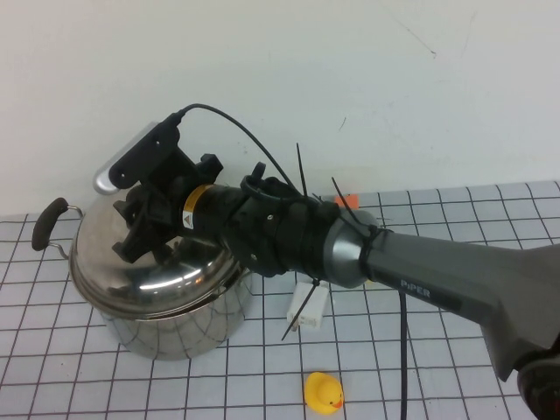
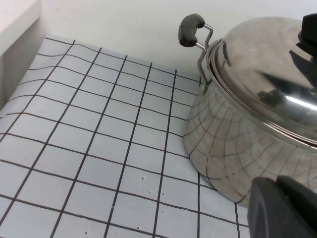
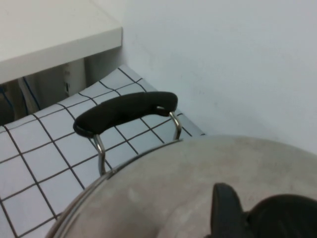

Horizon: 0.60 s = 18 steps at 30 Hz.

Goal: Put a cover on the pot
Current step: Place the pot lid on the pot

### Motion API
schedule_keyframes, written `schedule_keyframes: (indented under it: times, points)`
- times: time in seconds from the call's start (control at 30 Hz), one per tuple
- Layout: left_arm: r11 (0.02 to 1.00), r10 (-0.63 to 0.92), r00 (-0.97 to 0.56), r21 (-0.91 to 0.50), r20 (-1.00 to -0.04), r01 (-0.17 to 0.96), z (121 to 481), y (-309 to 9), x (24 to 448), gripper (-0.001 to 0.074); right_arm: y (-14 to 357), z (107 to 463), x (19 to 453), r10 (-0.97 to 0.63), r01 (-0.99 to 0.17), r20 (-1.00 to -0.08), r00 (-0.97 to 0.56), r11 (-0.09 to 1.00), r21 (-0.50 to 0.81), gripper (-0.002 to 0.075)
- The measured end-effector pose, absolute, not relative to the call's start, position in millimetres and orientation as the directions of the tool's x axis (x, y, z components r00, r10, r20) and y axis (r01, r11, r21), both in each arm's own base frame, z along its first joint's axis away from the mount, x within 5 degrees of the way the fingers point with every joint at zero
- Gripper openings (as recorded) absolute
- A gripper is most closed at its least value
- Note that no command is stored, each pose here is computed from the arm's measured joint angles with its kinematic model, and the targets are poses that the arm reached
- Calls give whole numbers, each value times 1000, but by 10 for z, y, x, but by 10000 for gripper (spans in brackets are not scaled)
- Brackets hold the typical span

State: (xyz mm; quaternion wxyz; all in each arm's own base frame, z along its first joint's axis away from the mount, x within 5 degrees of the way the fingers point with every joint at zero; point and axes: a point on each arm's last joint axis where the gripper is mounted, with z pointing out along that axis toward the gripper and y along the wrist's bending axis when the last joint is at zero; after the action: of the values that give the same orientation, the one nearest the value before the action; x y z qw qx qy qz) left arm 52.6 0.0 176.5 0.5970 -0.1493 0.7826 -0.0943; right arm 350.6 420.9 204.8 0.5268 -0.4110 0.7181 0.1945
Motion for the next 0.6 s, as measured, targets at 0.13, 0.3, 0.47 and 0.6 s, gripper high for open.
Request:
schedule_keyframes:
  times: [0.13,0.3,0.47,0.6]
  points:
    - [938,-346,-243,-326,-906,-121,1765,0,526,-3,4218,2027,3511,-387,-797,-917,-92,581,-165,337]
    - [938,-346,-243,-326,-906,-121,1765,0,526,-3,4242,1973,3527,-366,-796,-927,-86,585,-157,337]
    - [938,-346,-243,-326,-906,-121,1765,0,526,-3,4245,1952,3529,-365,-796,-927,-91,586,-153,337]
    - [938,-346,-243,-326,-906,-121,1765,0,526,-3,4245,1952,3529,-361,-795,-928,-96,589,-147,337]
